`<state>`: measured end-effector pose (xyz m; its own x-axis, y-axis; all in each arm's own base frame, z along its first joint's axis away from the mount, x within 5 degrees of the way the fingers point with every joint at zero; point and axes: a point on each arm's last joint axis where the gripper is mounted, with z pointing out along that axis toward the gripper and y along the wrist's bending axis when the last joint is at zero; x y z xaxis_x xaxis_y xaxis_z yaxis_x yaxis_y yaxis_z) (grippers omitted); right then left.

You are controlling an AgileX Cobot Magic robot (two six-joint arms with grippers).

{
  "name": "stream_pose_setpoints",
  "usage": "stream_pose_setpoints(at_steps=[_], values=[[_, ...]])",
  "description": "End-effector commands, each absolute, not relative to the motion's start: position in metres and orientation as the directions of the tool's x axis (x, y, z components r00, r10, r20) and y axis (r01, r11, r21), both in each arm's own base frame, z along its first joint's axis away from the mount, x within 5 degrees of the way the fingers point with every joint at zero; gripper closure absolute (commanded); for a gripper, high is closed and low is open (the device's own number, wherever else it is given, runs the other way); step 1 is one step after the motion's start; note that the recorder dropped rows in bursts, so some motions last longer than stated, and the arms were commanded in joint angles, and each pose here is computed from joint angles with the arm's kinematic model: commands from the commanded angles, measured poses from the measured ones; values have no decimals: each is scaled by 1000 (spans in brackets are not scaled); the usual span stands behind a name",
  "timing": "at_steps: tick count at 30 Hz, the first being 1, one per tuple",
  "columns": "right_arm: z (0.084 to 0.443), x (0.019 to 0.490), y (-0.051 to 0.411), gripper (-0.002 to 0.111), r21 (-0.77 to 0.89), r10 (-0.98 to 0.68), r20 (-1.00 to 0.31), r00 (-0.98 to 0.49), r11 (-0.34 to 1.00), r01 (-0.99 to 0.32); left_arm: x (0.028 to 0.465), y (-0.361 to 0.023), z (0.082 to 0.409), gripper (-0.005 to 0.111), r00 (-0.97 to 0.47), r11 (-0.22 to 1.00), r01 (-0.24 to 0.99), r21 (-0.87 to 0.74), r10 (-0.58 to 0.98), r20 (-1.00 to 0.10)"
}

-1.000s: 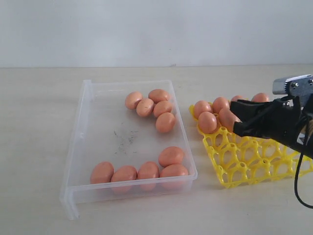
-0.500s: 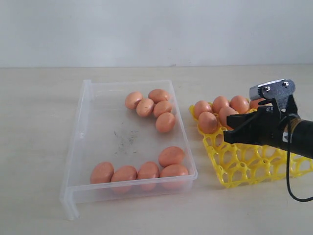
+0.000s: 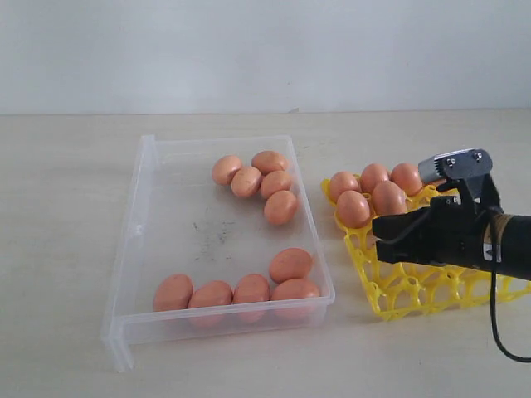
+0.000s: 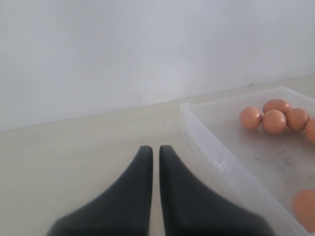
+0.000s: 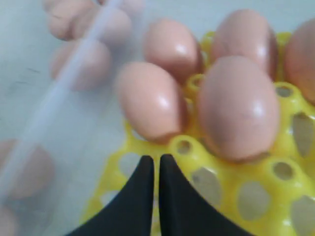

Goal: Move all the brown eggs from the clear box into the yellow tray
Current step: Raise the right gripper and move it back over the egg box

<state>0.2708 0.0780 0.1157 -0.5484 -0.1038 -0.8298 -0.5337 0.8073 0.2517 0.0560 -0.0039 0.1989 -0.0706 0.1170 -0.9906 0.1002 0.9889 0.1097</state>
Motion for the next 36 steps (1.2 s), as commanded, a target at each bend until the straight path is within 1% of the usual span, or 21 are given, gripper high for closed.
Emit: stream_pose_setpoints(at_steps=[1, 2, 3, 4, 5, 6, 7, 10, 12, 13, 15, 16, 17, 19, 21, 22, 25, 29, 31, 34, 36], values=[[167, 248, 92, 109, 255, -8, -939, -344, 656, -710, 56, -4, 198, 103, -71, 989, 106, 102, 110, -991], [193, 238, 95, 109, 241, 47, -963, -267, 600, -763, 56, -4, 198, 103, -71, 989, 106, 102, 110, -991], [206, 233, 97, 109, 264, 78, -960, -270, 577, -773, 56, -4, 198, 103, -71, 989, 106, 102, 110, -991], [226, 232, 105, 109, 323, 40, -930, -367, 567, -758, 56, -4, 198, 103, -71, 989, 106, 102, 110, -991], [230, 230, 112, 108, 294, -77, -913, -401, 558, -776, 56, -4, 198, 103, -71, 989, 106, 102, 110, -991], [236, 230, 125, 105, 241, -302, -820, -487, 589, -771, 56, -4, 198, 103, -71, 989, 106, 102, 110, -991], [242, 233, 135, 102, 290, -264, -798, -541, 619, -730, 56, -4, 198, 103, -71, 989, 106, 102, 110, -991], [251, 224, 191, 80, 294, -352, -811, -467, 444, -846, 56, -4, 198, 103, -71, 989, 106, 102, 110, -991], [240, 231, 215, 71, 273, -392, -799, -456, 440, -856, 56, -4, 198, 103, -71, 989, 106, 102, 110, -991], [227, 240, 223, 71, 242, -408, -783, -470, 497, -833, 56, -4, 198, 103, -71, 989, 106, 102, 110, -991], [204, 270, 221, 72, 23, -430, -775, -463, 712, -702, 56, -4, 198, 103, -71, 989, 106, 102, 110, -991], [198, 282, 217, 76, -125, -482, -768, -421, 759, -639, 56, -4, 198, 103, -71, 989, 106, 102, 110, -991], [194, 289, 214, 86, -327, -605, -723, -333, 725, -606, 56, -4, 198, 103, -71, 989, 106, 102, 110, -991], [194, 293, 218, 108, -600, -832, -544, -106, 474, -645, 56, -4, 198, 103, -71, 989, 106, 102, 110, -991], [200, 293, 224, 108, -708, -906, -423, 34, 307, -636, 56, -4, 198, 103, -71, 989, 106, 102, 110, -991], [204, 293, 227, 108, -742, -919, -390, 56, 278, -610, 56, -4, 198, 103, -71, 989, 106, 102, 110, -991], [224, 299, 233, 108, -796, -920, -392, 33, 321, -514, 56, -4, 198, 103, -71, 989, 106, 102, 110, -991], [252, 313, 236, 108, -632, -777, -591, -216, 613, -474, 56, -4, 198, 103, -71, 989, 106, 102, 110, -991], [261, 319, 238, 108, -488, -696, -606, -385, 708, -511, 56, -4, 198, 103, -71, 989, 106, 102, 110, -991], [253, 320, 238, 108, -176, -657, -381, -651, 743, -646, 56, -4, 198, 103, -71, 989, 106, 102, 110, -991], [245, 318, 240, 108, 48, -687, -186, -702, 708, -705, 56, -4, 198, 103, -71, 989, 106, 102, 110, -991]])
